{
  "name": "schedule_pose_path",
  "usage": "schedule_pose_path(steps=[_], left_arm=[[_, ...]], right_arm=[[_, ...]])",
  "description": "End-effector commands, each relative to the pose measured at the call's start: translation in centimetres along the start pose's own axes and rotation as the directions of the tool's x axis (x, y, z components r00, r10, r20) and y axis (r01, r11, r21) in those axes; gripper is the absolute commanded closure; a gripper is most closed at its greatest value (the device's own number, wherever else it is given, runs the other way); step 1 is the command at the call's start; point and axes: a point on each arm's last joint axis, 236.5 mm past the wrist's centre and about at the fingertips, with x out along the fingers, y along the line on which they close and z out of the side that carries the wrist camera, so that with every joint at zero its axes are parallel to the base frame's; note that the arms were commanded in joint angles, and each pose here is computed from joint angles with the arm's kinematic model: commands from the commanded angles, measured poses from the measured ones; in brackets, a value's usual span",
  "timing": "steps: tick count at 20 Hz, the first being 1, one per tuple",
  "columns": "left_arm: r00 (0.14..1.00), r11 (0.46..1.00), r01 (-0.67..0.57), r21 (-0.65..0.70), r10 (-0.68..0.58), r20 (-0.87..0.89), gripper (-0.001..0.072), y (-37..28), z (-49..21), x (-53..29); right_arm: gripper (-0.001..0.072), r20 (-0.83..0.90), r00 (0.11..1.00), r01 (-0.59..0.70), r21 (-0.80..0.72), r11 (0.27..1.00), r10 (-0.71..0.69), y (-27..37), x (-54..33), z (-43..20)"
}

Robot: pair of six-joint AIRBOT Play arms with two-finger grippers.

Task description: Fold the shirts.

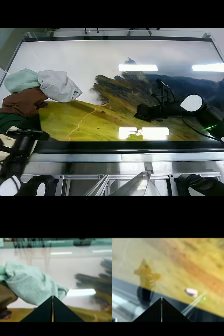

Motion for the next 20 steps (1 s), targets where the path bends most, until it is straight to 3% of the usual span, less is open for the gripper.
schedule_pose_path(steps=[1,3,5,9,11,12,13,14,15,18,20], left_arm=[[0.99,0.988,-0.137,-0.077,0.139,0.021,0.0688,4.0,5.8,1.6],[0.967,0.972,-0.213,-0.098,0.195,-0.167,0.069,7.6,5.5,4.7],[0.906,0.953,-0.252,-0.169,0.171,-0.387,0.069,11.0,3.0,7.4],[0.737,0.88,-0.247,-0.405,-0.101,-0.669,0.0692,14.0,-2.2,11.1],[0.669,0.889,-0.08,-0.452,-0.288,-0.685,0.071,12.3,-4.0,13.9],[0.645,0.875,-0.051,-0.482,-0.34,-0.684,0.067,11.6,-4.9,15.6],[0.63,0.864,-0.034,-0.502,-0.371,-0.682,0.0377,11.2,-5.8,17.5],[0.619,0.85,-0.013,-0.527,-0.407,-0.672,0.0189,10.4,-6.5,19.4],[0.618,0.849,0.004,-0.528,-0.417,-0.667,0.0052,9.9,-7.0,21.2],[0.627,0.867,0.037,-0.498,-0.408,-0.664,0.0045,9.4,-8.6,25.8],[0.581,0.874,0.066,-0.481,-0.425,-0.694,0.0046,8.8,-10.4,26.9]], right_arm=[[0.0695,0.075,0.997,0.014,-0.007,1.0,-0.013,-1.7,-1.4,2.7],[0.0694,0.131,0.991,0.027,-0.001,1.0,-0.027,-3.1,-2.9,4.8],[0.0693,0.174,0.984,0.044,0.033,0.998,-0.049,-5.0,-4.2,6.3],[0.0678,0.247,0.964,0.08,0.086,0.993,-0.099,-8.6,-6.5,8.5],[0.0308,0.274,0.954,0.103,0.069,0.992,-0.118,-10.0,-7.5,9.2],[0.0276,0.296,0.946,0.116,0.064,0.991,-0.129,-10.7,-8.1,9.7],[0.0276,0.322,0.936,0.125,0.07,0.99,-0.141,-11.3,-8.6,10.4],[0.0276,0.344,0.927,0.131,0.081,0.988,-0.151,-11.8,-9.0,10.9],[0.0276,0.356,0.921,0.134,0.092,0.987,-0.158,-12.2,-9.4,11.2],[0.0277,0.367,0.915,0.138,0.104,0.985,-0.167,-12.8,-9.8,11.4],[0.0278,0.38,0.909,0.142,0.106,0.984,-0.172,-12.9,-9.9,11.7]])
